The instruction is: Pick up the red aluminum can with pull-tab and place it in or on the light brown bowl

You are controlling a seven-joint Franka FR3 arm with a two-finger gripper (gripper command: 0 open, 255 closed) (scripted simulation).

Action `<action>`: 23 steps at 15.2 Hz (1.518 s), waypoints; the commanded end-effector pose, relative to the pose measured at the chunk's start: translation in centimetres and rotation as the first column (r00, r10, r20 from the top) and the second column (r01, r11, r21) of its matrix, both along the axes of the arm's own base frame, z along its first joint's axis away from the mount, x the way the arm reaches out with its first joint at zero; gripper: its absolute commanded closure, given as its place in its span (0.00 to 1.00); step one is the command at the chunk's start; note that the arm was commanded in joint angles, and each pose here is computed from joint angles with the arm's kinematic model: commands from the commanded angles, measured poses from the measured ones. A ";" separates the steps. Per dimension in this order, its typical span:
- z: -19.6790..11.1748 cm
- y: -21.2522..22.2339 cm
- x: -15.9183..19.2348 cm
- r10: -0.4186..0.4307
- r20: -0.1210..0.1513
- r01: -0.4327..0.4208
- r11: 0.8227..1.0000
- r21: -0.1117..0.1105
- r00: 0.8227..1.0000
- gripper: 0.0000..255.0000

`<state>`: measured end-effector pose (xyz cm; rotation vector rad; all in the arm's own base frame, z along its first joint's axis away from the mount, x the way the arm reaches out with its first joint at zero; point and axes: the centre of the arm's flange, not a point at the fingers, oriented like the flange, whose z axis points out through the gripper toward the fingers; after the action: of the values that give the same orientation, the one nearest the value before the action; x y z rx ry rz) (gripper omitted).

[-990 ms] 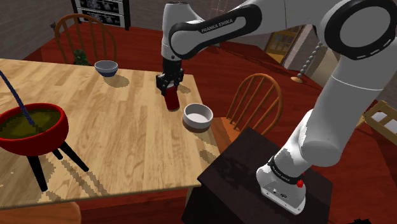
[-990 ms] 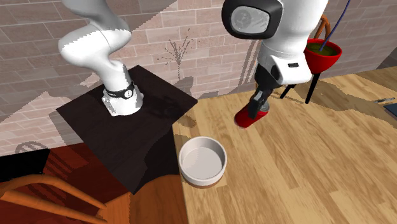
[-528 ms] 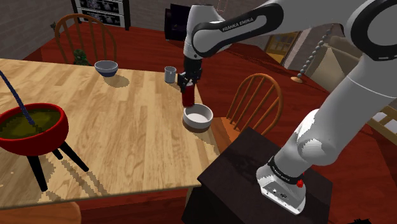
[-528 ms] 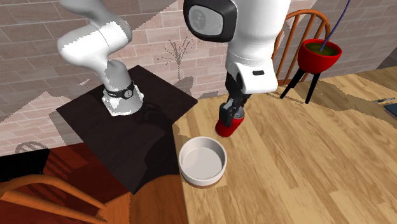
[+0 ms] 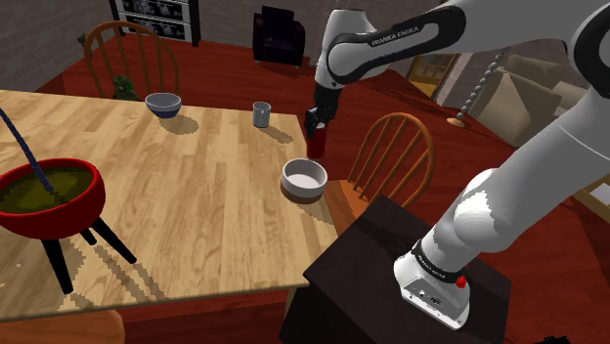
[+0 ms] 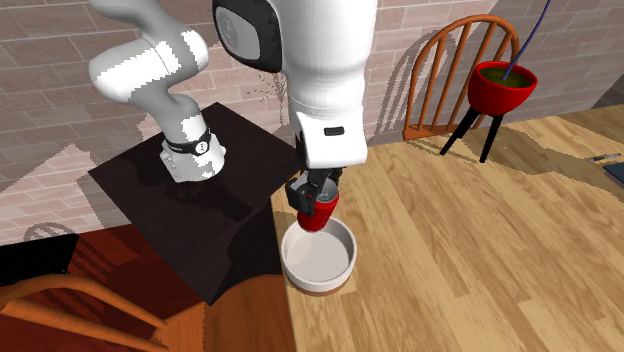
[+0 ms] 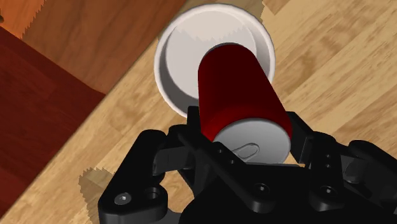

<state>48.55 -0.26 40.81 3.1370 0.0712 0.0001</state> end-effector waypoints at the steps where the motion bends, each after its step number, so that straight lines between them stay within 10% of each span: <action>1: -1.0 -0.3 -0.2 0.001 0.000 -0.001 1.000 0.000 1.000 1.00; 23: -9.1 -0.3 -0.2 0.001 0.000 -0.001 1.000 0.000 1.000 1.00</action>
<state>48.39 -0.57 31.65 3.1370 0.0729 -0.0002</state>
